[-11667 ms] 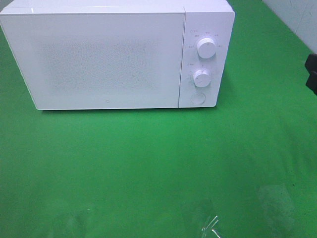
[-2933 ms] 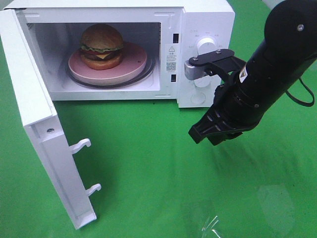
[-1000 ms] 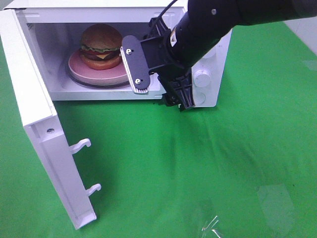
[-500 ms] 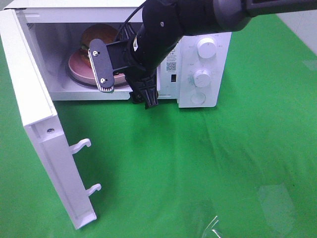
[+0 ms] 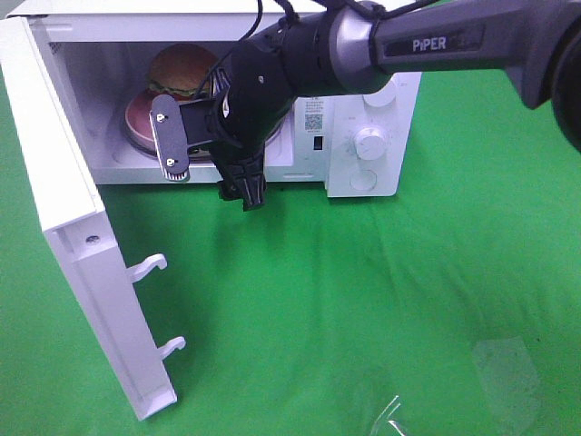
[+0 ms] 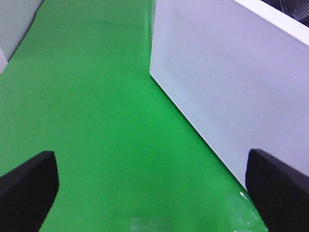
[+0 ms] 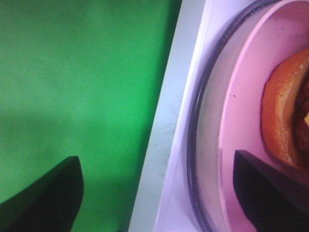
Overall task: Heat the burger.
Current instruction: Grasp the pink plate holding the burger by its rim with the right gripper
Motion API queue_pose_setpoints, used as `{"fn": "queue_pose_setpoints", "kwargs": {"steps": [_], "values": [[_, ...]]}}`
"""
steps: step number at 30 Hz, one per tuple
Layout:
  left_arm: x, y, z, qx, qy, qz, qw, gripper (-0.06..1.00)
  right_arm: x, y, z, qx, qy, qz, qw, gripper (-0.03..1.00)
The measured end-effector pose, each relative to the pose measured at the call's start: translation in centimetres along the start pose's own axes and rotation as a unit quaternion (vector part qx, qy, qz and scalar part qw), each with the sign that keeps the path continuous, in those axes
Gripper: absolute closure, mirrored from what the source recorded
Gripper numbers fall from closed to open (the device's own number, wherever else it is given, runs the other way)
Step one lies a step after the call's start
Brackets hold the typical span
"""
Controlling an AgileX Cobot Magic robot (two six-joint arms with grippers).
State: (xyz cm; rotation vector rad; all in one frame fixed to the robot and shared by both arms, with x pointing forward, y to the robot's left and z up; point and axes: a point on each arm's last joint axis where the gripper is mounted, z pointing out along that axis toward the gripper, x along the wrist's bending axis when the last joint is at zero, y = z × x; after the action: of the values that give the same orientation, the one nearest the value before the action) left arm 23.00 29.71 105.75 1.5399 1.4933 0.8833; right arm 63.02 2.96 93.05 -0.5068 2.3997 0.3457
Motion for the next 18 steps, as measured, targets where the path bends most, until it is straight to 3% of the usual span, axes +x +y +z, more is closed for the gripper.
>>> {"fn": "queue_pose_setpoints", "kwargs": {"steps": [18], "values": [[0.0, 0.0, 0.0, 0.000, 0.000, 0.000, 1.000, -0.03, -2.1, -1.7, 2.9, 0.001, -0.031, 0.036, 0.999, 0.14]]}}
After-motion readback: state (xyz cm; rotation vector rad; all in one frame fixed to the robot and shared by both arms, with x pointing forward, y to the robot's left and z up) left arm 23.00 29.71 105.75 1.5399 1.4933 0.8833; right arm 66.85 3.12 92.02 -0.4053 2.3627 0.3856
